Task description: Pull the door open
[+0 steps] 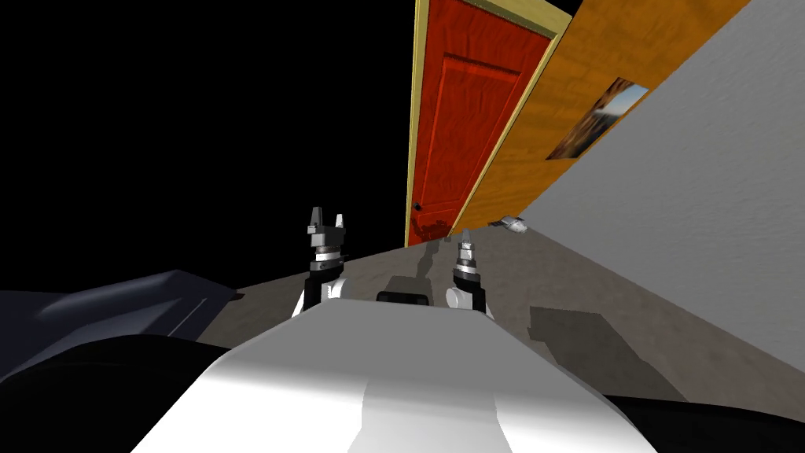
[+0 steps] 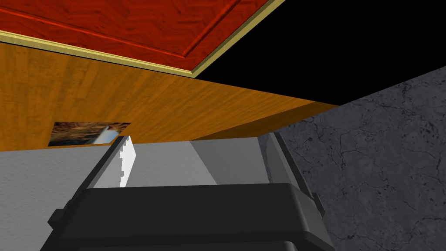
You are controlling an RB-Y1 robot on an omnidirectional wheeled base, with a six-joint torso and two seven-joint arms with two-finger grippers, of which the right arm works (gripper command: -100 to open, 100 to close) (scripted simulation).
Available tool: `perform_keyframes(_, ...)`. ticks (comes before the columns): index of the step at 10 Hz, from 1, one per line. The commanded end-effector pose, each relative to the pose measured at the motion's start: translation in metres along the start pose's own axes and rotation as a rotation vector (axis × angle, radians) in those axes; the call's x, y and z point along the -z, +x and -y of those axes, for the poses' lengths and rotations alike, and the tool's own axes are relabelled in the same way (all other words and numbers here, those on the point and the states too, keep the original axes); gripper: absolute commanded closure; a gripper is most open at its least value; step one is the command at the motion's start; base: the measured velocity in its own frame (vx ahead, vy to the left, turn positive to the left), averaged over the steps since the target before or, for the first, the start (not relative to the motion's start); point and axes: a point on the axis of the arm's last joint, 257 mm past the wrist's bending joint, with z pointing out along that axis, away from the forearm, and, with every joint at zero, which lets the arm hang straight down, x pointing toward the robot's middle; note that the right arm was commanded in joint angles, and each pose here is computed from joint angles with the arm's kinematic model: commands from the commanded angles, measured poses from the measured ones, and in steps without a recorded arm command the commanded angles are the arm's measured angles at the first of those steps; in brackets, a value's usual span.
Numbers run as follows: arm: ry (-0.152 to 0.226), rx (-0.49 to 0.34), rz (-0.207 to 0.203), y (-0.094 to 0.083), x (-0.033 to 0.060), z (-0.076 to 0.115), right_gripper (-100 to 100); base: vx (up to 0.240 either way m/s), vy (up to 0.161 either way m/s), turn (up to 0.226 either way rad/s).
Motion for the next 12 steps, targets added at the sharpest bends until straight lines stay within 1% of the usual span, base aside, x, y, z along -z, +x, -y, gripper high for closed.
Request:
perform_keyframes(1, 0.019, 0.037, -0.011, 0.006, 0.0036, 0.011, -100, 0.092, -0.022, 0.138)
perform_keyframes(6, 0.076, 0.148, -0.049, 0.021, 0.0166, 0.044, -100, 0.089, -0.023, 0.14)
perform_keyframes(12, 0.141, 0.29, -0.101, 0.037, 0.0355, 0.083, -100, 0.099, -0.035, 0.136)
